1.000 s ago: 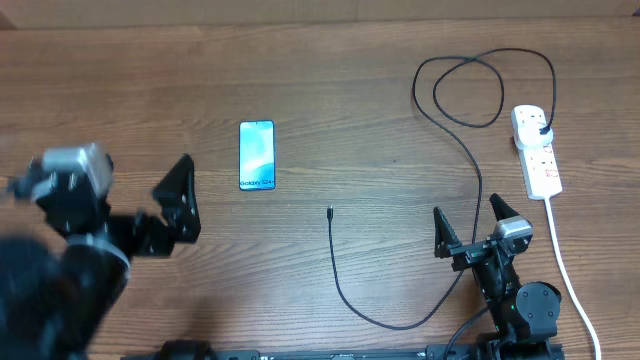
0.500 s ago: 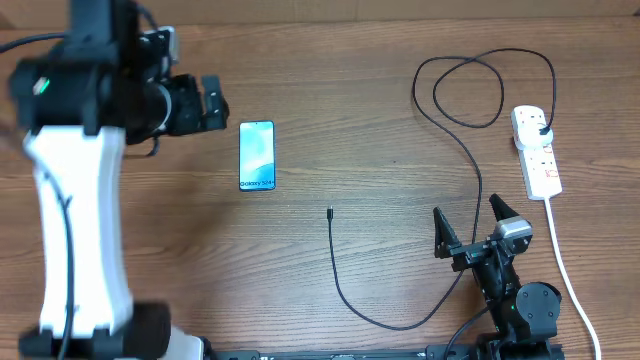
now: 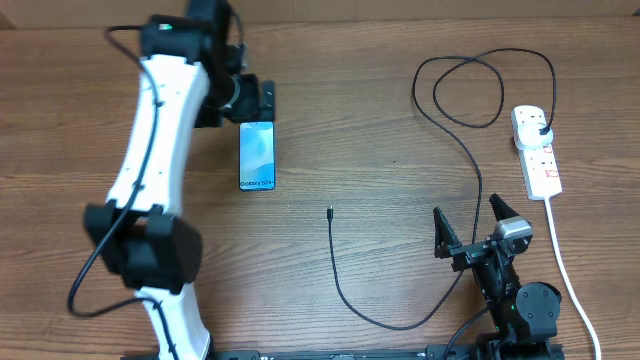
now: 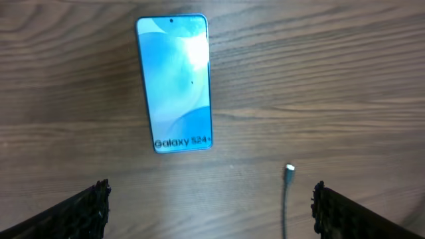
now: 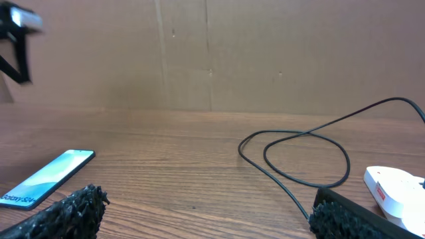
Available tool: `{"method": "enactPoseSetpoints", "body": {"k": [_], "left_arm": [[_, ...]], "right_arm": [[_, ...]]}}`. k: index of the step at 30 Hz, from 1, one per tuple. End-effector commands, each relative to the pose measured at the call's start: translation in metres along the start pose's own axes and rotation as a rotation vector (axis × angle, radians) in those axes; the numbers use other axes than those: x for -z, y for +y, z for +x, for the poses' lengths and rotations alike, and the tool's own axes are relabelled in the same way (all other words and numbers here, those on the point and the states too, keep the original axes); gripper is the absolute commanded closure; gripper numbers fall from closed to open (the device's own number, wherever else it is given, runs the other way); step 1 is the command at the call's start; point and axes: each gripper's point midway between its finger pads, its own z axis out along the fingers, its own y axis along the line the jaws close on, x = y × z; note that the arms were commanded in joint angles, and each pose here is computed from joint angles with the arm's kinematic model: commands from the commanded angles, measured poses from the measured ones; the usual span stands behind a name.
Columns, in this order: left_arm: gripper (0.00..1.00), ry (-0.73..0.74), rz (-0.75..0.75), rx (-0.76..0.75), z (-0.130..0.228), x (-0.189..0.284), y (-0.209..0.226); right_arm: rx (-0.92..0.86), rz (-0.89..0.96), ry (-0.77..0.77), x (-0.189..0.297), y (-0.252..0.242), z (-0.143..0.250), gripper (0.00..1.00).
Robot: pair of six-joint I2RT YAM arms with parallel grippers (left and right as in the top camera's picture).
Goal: Plug charger to phone and switch on socket
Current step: 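Reach the left gripper forward over the Galaxy phone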
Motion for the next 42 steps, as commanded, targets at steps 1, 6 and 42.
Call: {"method": "enactPoseSetpoints", "body": {"k": [1,6,42], "left_arm": [[0.00,0.080,-0.091,-0.006,0.002,-0.043,0.000],[0.01,0.134,-0.122,0.046,-0.004,-0.096,-0.001],[0.03,0.186,-0.206,0.012,0.020,-0.197,0.049]], "right_arm": [[-0.006,0.009,-0.002,0.000,-0.002,0.002,0.00],[-0.006,0.009,-0.002,0.000,-0.002,0.002,0.00],[-0.006,0.009,-0.002,0.000,-0.002,0.002,0.00]]}}
